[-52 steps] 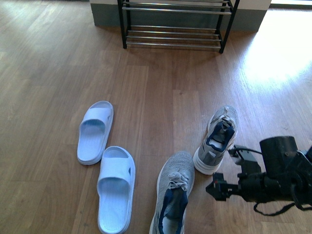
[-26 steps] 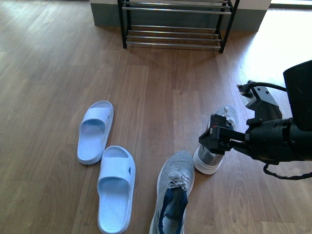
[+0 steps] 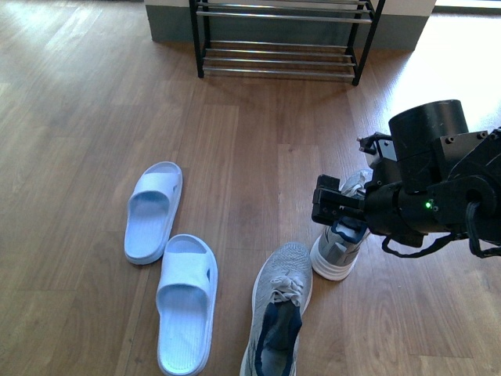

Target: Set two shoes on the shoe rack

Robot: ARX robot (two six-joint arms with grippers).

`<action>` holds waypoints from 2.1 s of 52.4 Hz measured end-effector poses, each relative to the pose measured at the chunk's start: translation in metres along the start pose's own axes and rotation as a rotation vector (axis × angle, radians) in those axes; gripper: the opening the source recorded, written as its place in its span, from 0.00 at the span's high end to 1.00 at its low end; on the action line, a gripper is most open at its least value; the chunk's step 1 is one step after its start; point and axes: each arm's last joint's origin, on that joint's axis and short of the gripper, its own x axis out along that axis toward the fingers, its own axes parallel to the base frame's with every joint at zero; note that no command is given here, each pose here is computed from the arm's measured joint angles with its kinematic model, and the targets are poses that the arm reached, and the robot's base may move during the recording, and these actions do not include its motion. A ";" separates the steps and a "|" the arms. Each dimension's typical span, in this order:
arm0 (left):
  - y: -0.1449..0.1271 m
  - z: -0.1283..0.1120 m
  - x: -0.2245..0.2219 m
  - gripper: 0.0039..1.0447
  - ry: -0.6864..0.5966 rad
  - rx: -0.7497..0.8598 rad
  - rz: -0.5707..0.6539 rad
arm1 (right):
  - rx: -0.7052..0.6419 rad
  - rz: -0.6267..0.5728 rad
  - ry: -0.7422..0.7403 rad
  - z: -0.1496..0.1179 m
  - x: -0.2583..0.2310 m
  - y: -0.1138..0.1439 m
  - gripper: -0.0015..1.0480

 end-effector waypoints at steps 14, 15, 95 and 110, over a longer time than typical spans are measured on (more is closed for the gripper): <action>0.000 0.000 0.000 0.09 0.000 0.000 0.000 | 0.011 -0.031 0.015 0.008 0.035 -0.009 0.09; 0.000 0.000 0.000 0.09 0.000 0.000 0.000 | 0.014 -0.034 0.015 0.008 0.037 -0.010 0.09; 0.000 0.000 0.000 0.09 0.000 0.000 0.000 | 0.036 -0.168 0.087 0.010 0.107 -0.105 0.09; 0.000 0.000 0.000 0.09 0.000 0.000 0.000 | 0.042 -0.103 0.097 0.007 0.110 -0.092 0.52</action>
